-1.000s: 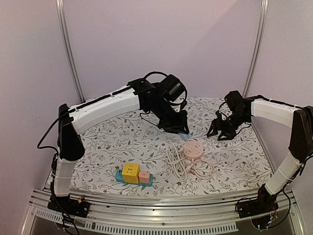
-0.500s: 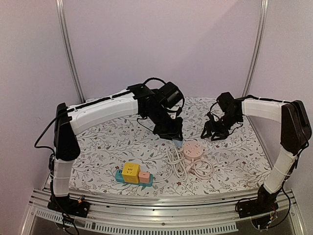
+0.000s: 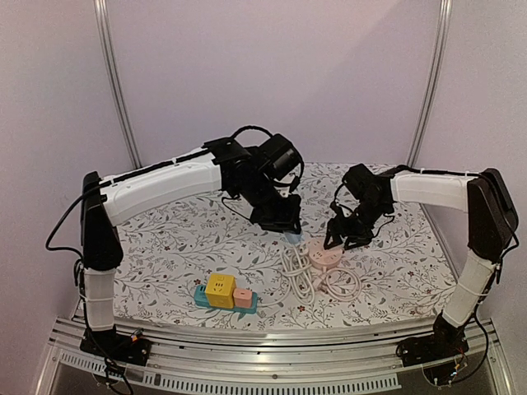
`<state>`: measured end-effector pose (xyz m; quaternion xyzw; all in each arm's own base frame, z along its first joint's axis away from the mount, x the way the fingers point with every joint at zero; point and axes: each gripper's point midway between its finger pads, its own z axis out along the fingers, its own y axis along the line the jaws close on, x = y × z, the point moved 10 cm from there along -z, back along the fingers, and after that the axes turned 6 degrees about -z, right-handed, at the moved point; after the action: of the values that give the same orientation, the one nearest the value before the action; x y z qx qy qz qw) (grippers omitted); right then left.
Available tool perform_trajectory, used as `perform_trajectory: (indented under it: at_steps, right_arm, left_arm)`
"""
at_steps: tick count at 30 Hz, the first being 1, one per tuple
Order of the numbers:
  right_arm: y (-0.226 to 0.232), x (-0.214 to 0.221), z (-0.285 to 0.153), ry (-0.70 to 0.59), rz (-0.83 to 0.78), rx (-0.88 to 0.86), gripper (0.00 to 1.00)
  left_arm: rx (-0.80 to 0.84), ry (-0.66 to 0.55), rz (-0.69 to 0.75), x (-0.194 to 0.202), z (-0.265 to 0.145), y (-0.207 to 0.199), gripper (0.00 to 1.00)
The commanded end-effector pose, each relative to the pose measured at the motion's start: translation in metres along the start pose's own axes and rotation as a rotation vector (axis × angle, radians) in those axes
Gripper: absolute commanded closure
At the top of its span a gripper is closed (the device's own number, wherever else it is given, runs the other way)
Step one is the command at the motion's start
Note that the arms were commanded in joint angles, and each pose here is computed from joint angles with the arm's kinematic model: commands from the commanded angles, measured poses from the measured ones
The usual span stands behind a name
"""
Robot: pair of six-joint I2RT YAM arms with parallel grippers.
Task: Insert the plug
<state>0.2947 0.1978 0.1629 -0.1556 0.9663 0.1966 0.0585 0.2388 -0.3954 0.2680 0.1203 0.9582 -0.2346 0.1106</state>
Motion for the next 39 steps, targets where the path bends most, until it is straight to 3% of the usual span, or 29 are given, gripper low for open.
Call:
perform_trajectory:
  at_steps: [1, 11, 21, 26, 39]
  right_arm:
    - [0.007, 0.009, 0.01, 0.031, 0.046, 0.04, 0.29]
    - [-0.004, 0.016, -0.008, -0.023, 0.093, 0.19, 0.29]
    - [-0.023, 0.015, -0.042, -0.143, 0.176, 0.119, 0.29]
    - [-0.049, -0.005, -0.048, -0.19, 0.239, 0.086, 0.43]
    - [-0.074, -0.031, 0.008, -0.058, 0.217, 0.127, 0.54]
  left_arm:
    - [0.01, -0.025, 0.022, 0.0, -0.009, -0.004, 1.0]
    - [0.04, -0.064, 0.253, -0.019, 0.004, -0.022, 1.0]
    - [0.014, -0.053, 0.473, -0.03, 0.036, -0.026, 1.0]
    - [-0.019, -0.078, 0.481, -0.034, 0.039, -0.024, 1.0]
    - [-0.072, -0.033, 0.453, -0.012, 0.021, -0.004, 1.0]
